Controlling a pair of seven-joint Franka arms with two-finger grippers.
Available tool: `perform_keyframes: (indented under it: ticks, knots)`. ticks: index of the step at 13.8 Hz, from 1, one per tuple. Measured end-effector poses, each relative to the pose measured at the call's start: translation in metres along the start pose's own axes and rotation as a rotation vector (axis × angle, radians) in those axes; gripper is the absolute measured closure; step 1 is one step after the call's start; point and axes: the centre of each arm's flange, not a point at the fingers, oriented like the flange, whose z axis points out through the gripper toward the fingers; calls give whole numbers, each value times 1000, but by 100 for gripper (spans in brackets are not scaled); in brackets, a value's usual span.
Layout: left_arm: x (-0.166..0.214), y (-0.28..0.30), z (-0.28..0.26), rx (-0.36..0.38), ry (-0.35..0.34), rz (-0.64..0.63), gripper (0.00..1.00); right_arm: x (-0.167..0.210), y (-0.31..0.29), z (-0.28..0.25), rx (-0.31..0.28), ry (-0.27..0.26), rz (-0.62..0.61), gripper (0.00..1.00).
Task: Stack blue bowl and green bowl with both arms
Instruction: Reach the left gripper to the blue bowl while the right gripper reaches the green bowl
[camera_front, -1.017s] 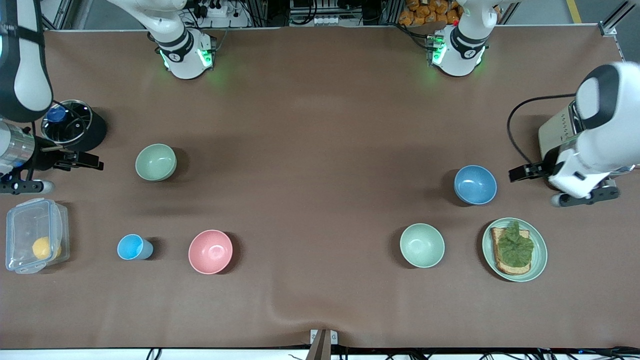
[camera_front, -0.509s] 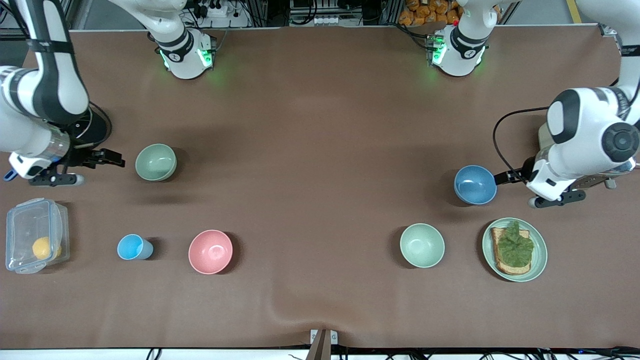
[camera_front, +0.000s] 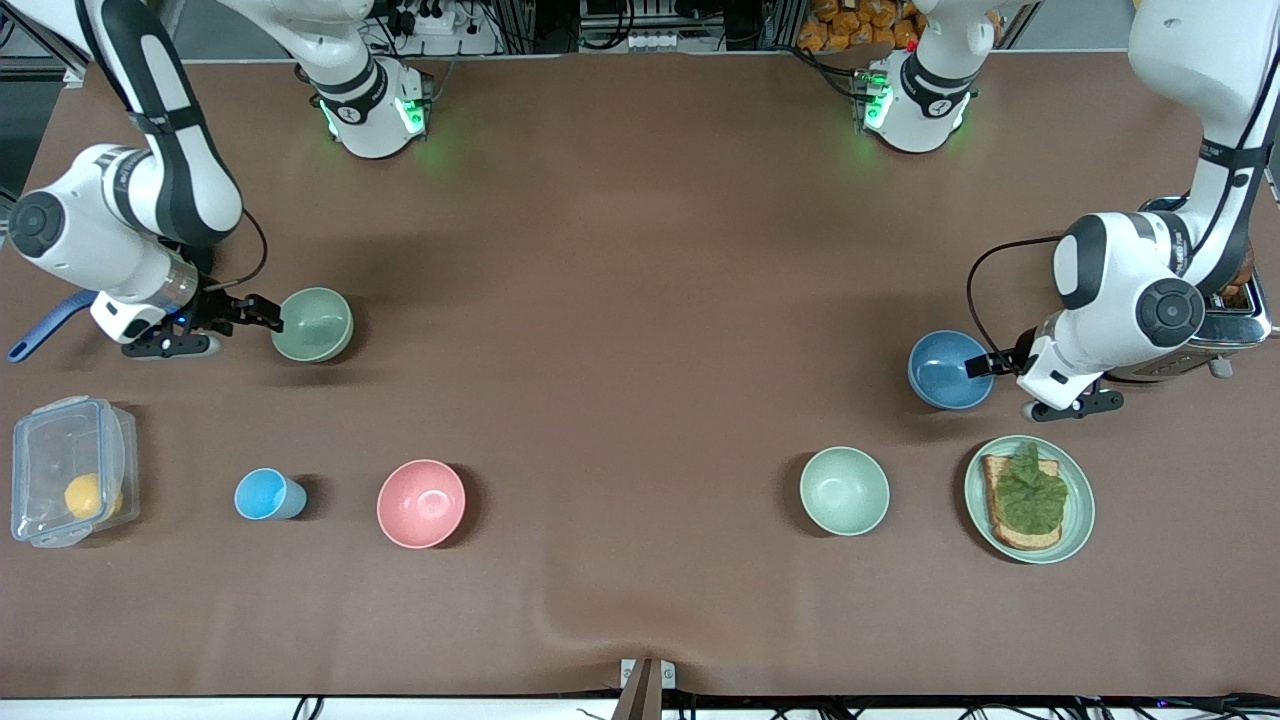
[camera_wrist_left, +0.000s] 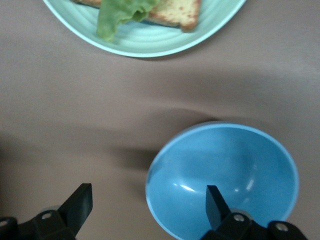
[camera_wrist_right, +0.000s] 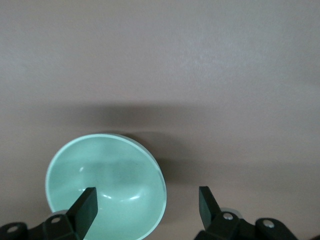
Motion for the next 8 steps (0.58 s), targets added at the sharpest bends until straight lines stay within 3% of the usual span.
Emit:
perform_keyframes:
  ticks: [4,5,6,7,8]
  knots:
    - [2,-7,17,-5,-20,-12,2,-5,20,27,-8,13,5,28]
    - [2,-7,20,-5,-25,-11,8,-5,20,32,-6,10,8,34]
    - [2,-6,23,-6,-30,-11,8,-5,20,35,1,8,17,34]
    - [1,-6,26,-6,-34,-10,14,-5,19,39,14,6,31,34]
    - [1,-6,28,-6,-37,-10,25,-6,18,42,25,5,41,34]
